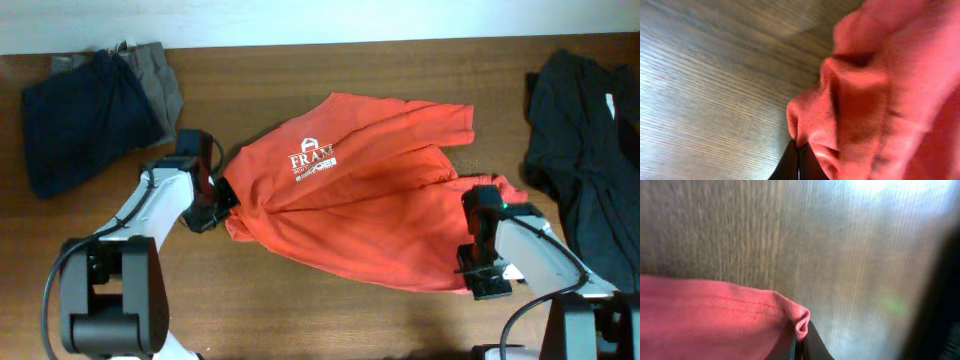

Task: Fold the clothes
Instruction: 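Lift the T-shirt with both grippers and stretch it apart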

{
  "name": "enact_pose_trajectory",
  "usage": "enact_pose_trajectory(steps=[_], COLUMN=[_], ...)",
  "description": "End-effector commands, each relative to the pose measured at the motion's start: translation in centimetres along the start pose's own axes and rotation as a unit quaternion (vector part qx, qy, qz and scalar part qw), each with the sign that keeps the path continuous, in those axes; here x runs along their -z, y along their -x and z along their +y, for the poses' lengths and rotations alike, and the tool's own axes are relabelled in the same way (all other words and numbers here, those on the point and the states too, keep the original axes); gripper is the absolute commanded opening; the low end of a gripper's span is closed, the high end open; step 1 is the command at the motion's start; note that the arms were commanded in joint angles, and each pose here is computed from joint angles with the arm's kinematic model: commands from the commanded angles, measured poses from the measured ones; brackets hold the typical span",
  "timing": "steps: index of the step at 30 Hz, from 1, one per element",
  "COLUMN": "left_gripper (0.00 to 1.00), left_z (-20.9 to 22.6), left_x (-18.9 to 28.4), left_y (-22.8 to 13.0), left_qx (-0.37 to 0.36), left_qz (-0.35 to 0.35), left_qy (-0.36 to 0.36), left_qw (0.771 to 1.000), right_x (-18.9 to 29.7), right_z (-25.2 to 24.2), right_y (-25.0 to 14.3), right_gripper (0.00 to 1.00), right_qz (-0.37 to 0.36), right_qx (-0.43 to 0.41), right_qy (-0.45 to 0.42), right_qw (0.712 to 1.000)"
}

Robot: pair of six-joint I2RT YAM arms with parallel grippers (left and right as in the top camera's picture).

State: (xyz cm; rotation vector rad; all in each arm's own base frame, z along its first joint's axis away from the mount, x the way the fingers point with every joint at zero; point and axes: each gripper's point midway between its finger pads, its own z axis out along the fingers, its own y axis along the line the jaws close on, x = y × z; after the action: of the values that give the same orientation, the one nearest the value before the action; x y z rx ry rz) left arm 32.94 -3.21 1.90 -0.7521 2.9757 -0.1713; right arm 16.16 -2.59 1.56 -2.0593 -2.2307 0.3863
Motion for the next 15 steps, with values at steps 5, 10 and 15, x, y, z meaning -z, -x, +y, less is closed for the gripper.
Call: enact_pose_trajectory(steps=[5,10,15], left_gripper=[0.01,0.01,0.01], left_z=[-0.7,-1.5,-2.0], left_x=[10.0,16.2,22.1], left_y=[3.4,3.7,3.5], left_qx=[-0.046,-0.054,-0.056], left_qz=[-0.127,-0.195,-0.250], left_qy=[-0.003,-0.040,-0.070], left_qw=[0.991,0.978,0.964], right_x=[10.7,16.6,21.3], right_z=[2.8,5.4,5.8], right_y=[5.3,5.7,6.4], right_gripper=[0.04,0.04,0.04], right_qz=[-0.109,-0.112,-0.131], right_qx=[0.045,0.135,0.170], right_qy=[0.035,0.108,0.149], right_qw=[0.992,0.979,0.965])
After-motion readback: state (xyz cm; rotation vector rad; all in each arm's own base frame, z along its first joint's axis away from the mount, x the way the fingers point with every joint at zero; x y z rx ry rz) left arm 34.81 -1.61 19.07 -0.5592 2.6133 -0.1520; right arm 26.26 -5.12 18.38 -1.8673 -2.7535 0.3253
